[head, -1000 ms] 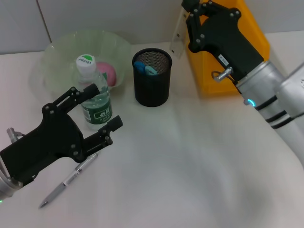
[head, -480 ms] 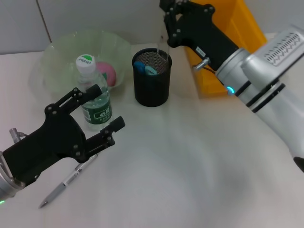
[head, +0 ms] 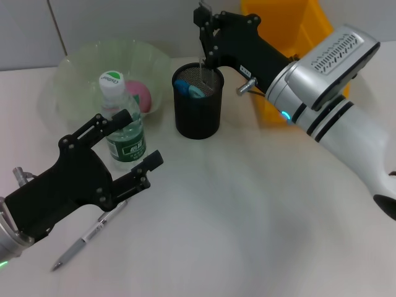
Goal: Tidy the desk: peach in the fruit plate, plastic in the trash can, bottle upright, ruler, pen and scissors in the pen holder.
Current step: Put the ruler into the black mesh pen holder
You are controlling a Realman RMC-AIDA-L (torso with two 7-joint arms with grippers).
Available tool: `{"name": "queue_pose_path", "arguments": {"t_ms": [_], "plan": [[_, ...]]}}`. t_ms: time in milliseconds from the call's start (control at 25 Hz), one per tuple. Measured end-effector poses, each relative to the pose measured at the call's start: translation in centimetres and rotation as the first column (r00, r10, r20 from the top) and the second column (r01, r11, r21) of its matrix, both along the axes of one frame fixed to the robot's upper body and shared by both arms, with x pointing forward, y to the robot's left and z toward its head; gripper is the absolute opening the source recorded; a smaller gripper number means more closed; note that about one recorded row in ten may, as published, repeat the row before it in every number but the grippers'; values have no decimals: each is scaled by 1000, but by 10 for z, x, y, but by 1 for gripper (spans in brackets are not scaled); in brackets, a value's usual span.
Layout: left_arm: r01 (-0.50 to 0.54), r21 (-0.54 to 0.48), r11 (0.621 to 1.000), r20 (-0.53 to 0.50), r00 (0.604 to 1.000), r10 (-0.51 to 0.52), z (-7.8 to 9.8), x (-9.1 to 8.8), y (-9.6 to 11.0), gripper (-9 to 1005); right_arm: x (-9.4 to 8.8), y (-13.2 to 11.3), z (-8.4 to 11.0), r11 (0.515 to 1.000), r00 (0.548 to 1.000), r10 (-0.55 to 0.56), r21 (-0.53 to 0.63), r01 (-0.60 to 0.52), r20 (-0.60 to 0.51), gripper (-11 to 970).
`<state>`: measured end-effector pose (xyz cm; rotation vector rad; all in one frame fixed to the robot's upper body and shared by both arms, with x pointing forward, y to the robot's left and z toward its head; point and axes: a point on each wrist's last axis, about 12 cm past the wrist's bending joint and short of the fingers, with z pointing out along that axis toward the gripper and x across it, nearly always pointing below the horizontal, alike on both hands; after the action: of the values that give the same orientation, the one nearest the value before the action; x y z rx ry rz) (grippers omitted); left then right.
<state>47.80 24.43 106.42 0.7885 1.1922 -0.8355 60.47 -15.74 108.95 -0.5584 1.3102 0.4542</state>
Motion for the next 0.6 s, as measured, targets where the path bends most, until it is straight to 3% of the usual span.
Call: {"name": "queue_pose_path", "arguments": {"t_ms": [280,480,600], "plan": [[0,0,1000,1,1000,0,0,0,0,785,-10,-2,-2,999,998,42,0,-42,37,50],[0,-1,1000,0,1000,0,0,1,-1,785,-14,-4,-4,999,999,32,15,-33,34,165],[0,-1,1000,0,1000,0,0,1,-1,786,-16,-7,-6,1000,999,20,24,-20,27,310]]}}
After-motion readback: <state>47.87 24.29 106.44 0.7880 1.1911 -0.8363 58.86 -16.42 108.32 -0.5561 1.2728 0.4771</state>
